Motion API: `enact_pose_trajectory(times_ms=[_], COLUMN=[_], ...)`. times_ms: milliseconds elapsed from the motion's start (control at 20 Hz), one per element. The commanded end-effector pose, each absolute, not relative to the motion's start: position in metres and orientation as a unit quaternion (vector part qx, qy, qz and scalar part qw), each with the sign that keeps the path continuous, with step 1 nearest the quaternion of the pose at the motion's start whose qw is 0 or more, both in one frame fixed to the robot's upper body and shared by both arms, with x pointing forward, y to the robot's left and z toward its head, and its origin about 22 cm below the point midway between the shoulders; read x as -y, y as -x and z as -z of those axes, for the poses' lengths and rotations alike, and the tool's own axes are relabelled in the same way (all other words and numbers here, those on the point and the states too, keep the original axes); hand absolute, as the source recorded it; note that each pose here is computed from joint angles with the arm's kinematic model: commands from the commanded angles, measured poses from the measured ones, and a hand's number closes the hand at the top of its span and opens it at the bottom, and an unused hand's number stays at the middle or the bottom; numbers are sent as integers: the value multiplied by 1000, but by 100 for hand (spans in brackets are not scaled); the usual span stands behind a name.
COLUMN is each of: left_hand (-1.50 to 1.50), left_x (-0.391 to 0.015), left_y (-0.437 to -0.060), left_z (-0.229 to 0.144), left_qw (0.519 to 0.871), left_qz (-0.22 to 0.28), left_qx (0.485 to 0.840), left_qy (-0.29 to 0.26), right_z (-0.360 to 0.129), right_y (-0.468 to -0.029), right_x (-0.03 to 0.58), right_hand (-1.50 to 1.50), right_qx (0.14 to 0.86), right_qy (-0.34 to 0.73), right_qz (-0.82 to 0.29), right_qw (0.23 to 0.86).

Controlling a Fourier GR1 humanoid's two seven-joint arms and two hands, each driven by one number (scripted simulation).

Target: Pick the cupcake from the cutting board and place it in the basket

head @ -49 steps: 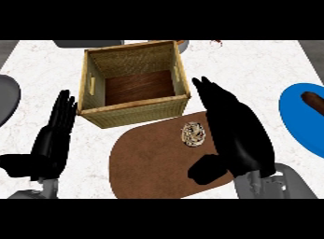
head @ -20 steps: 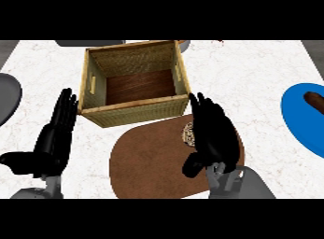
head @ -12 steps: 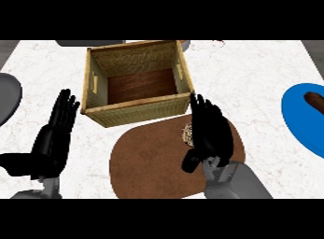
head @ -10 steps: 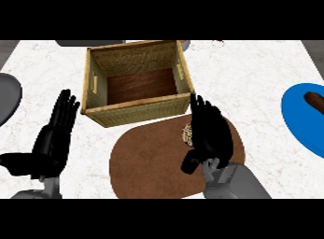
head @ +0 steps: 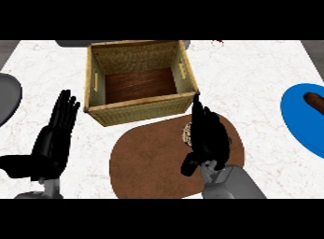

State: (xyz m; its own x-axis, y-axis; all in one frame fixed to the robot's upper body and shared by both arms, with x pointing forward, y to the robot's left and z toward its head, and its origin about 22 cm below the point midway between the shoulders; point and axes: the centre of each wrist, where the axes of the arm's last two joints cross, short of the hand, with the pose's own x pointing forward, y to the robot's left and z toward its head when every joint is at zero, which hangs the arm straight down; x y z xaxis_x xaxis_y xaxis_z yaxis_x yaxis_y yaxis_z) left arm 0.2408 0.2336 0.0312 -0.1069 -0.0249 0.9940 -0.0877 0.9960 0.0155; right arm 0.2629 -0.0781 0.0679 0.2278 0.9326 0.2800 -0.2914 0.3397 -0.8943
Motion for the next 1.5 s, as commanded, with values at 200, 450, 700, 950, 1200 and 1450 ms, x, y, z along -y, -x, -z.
enact_pose_trajectory(times_ms=[200,450,700,950,1200,1450], left_hand=[0,0,0,0,0,0], left_x=[-246,-241,-229,-231,-228,-227], left_y=[-252,-235,-252,-246,-239,-221], left_z=[-36,-25,-35,-37,-39,-35], left_qw=[665,665,669,672,667,668], left_qz=[-29,-24,-14,-27,-25,-25], left_qx=[745,745,742,740,743,743], left_qy=[-43,-43,-37,-33,-38,-39], right_z=[-47,-33,-44,-8,-12,-21], right_y=[-259,-277,-281,-290,-292,-296], right_x=[83,75,99,88,100,77], right_hand=[-150,-150,-150,150,150,150], right_qx=[418,416,411,398,404,409], right_qy=[365,362,366,349,343,359], right_qz=[-443,-449,-438,-455,-516,-523], right_qw=[704,703,711,716,672,656])
